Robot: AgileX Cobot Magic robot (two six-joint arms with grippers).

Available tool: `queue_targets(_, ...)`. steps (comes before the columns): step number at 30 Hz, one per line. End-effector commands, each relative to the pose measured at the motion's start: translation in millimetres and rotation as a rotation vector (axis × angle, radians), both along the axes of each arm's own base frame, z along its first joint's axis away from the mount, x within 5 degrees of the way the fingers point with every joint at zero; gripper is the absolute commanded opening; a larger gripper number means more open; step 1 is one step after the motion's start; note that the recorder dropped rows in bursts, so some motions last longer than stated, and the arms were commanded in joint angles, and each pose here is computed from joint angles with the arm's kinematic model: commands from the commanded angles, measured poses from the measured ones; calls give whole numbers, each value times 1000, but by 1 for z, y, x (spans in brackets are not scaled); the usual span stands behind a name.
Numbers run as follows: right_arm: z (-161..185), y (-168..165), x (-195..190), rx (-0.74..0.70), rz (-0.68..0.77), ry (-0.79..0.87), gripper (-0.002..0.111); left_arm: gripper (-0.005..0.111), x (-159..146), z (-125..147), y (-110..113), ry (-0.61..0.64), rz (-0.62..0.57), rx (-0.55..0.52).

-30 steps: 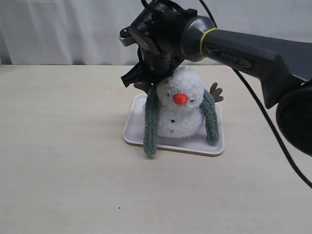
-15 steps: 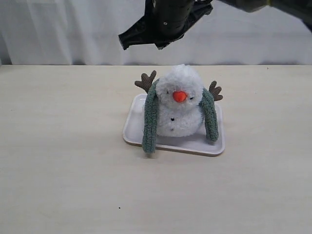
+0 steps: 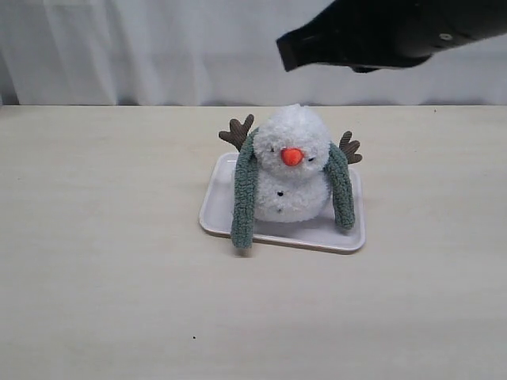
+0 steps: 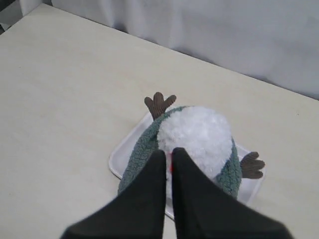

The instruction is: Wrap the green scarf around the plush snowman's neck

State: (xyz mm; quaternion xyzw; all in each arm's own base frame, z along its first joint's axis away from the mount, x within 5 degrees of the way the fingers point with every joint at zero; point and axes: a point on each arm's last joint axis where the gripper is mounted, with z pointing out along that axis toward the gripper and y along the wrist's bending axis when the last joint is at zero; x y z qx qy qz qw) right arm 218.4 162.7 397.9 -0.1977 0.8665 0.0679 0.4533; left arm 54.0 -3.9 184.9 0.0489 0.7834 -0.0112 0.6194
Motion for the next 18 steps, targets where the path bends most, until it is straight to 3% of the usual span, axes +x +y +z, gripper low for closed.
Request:
queue_targets(1, 2, -33, -35, 36, 6, -58, 4, 0, 0, 0, 0, -13, 2, -4)
queue_targets(9, 17, -92, -104, 195, 30, -242, 4, 0, 0, 0, 0, -13, 2, -4)
queue_targets(18, 19, -152, -164, 291, -29, -319, 4, 0, 0, 0, 0, -13, 2, -4)
